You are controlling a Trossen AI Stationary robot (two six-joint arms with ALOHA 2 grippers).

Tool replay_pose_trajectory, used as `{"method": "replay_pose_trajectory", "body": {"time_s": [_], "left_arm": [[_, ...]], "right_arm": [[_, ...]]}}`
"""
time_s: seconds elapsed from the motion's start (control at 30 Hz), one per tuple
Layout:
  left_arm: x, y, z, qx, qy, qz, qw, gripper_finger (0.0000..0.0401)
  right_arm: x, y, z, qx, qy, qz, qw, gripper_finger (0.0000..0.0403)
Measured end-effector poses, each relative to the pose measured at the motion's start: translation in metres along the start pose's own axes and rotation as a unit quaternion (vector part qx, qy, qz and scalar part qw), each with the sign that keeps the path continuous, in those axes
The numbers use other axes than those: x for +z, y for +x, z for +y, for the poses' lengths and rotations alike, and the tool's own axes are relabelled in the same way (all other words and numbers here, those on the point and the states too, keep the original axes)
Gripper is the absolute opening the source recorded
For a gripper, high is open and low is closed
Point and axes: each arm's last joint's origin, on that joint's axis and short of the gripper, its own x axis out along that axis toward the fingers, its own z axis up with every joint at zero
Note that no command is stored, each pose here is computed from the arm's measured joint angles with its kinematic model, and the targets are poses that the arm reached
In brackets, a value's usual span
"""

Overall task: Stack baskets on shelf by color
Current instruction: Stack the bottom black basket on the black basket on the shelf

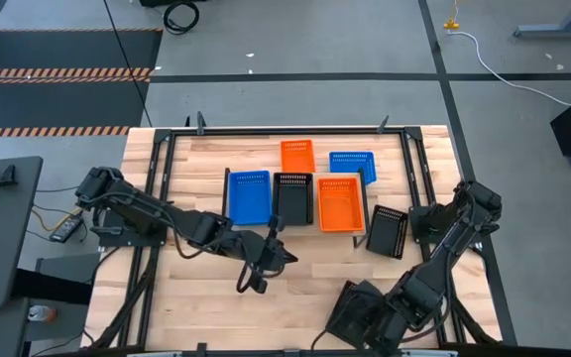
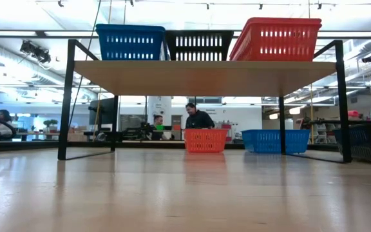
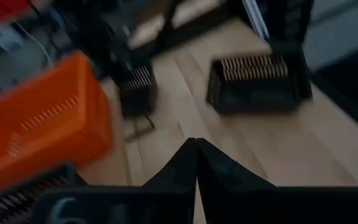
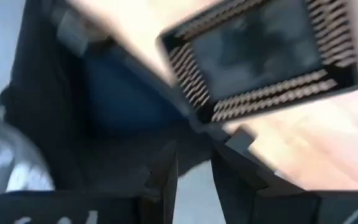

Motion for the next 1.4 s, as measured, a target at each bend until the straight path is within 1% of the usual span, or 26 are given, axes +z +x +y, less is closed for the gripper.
{"method": "replay_pose_trajectory", "body": {"time_s": [0.07,0.13,0.2,0.27,0.33,0.4,0.5,0.6,0.7,0.77,0.87,1.0,1.17,1.27,1.4], "left_arm": [[0.002,0.0,0.002,0.005,-0.021,-0.012,1.0,0.0009],[0.001,-0.001,-0.002,-0.001,-0.052,-0.001,0.999,0.0007],[-0.001,-0.002,-0.009,-0.01,-0.063,0.012,0.998,0.0009],[-0.001,-0.004,-0.018,-0.021,-0.074,0.014,0.997,0.0013],[-0.006,-0.004,-0.029,-0.032,-0.082,0.014,0.996,0.0016],[-0.009,-0.002,-0.038,-0.039,-0.098,-0.004,0.994,0.0016],[-0.004,-0.004,-0.043,-0.04,-0.119,-0.039,0.991,0.0011],[0.0,-0.007,-0.052,-0.05,-0.134,-0.051,0.988,0.0007],[0.002,-0.012,-0.064,-0.068,-0.138,-0.053,0.987,0.0009],[0.003,-0.015,-0.072,-0.079,-0.135,-0.052,0.986,0.0014],[0.004,-0.02,-0.082,-0.09,-0.145,-0.055,0.984,0.0019],[0.003,-0.022,-0.102,-0.094,-0.161,-0.05,0.981,0.0014],[-0.004,-0.015,-0.13,-0.096,-0.183,-0.043,0.977,0.0009],[-0.008,-0.012,-0.143,-0.085,-0.193,-0.038,0.977,0.0011],[-0.009,-0.014,-0.148,-0.057,-0.215,-0.042,0.974,0.0019]], "right_arm": [[-0.001,0.0,0.006,0.029,-0.01,0.015,0.999,0.0103],[-0.005,0.0,0.01,0.057,-0.009,-0.007,0.998,0.0103],[-0.011,0.0,0.012,0.086,0.004,-0.036,0.996,0.0103],[-0.011,0.003,0.009,0.079,0.014,-0.062,0.995,0.0103],[-0.008,0.006,0.007,0.074,-0.022,-0.082,0.994,0.0103],[-0.006,0.011,0.006,0.075,-0.058,-0.097,0.991,0.0103],[-0.007,0.021,0.004,0.081,-0.096,-0.089,0.988,0.0103],[-0.008,0.031,0.002,0.092,-0.125,-0.079,0.985,0.0103],[-0.006,0.042,-0.005,0.081,-0.144,-0.078,0.983,0.0103],[-0.005,0.046,-0.008,0.072,-0.161,-0.078,0.981,0.0103],[-0.003,0.05,-0.012,0.062,-0.188,-0.074,0.978,0.0103],[0.0,0.055,-0.011,0.076,-0.227,-0.108,0.965,0.0103],[0.003,0.059,-0.008,0.097,-0.278,-0.121,0.948,0.0103],[0.007,0.068,-0.007,0.077,-0.328,-0.134,0.932,0.0103],[0.014,0.088,-0.006,0.051,-0.374,-0.121,0.918,0.0102]]}}
